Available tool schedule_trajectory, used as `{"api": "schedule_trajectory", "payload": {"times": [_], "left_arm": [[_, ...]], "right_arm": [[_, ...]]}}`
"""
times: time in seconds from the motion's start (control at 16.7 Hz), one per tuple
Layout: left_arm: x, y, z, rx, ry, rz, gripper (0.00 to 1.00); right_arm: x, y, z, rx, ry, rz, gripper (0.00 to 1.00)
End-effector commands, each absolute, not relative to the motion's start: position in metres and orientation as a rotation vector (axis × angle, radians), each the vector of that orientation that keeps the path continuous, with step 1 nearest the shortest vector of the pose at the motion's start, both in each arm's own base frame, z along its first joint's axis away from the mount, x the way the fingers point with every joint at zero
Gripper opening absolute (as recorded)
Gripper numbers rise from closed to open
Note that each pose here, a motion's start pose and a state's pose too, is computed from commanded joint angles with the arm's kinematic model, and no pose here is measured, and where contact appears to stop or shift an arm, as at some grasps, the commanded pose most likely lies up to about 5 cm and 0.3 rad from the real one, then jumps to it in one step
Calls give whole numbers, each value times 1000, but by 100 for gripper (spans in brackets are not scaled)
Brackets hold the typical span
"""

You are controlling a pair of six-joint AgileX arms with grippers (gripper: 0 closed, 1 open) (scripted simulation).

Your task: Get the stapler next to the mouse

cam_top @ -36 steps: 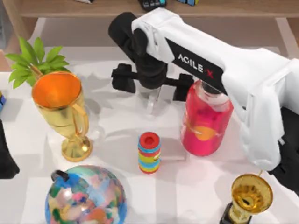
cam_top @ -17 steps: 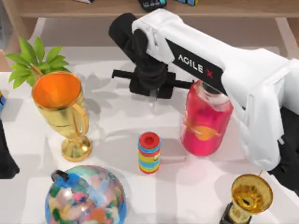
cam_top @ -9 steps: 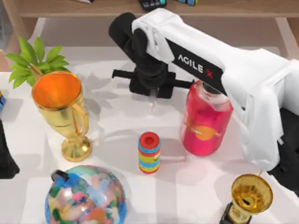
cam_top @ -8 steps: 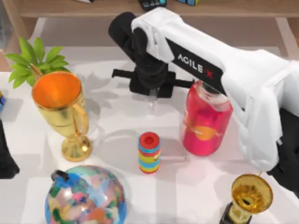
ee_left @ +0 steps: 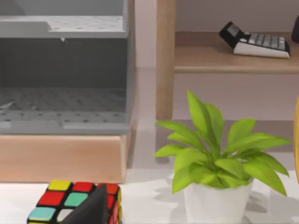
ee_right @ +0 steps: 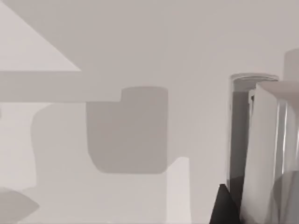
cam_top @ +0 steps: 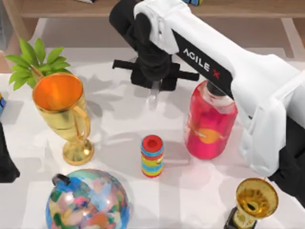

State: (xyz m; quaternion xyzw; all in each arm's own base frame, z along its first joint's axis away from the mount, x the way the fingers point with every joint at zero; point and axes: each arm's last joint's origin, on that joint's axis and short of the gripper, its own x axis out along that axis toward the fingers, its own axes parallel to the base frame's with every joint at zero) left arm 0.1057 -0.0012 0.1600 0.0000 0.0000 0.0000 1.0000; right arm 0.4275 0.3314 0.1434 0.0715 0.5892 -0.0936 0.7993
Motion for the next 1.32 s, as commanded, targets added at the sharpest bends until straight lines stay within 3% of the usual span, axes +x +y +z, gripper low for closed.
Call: {"api": "schedule_trajectory", "payload": {"times": [0.36,0.6,0.96,1.32], "left_arm": [[106,-1,160,0,0,0,100],[106,-1,160,0,0,0,100],[106,-1,160,0,0,0,100],[106,-1,160,0,0,0,100]], "right_arm": [[429,326,152,144,1267,-185,0],[440,284,187,91,1294,-125,0],[457,140,259,44,1281,-20,0],[421,-39,301,1,1156,6,0]]}}
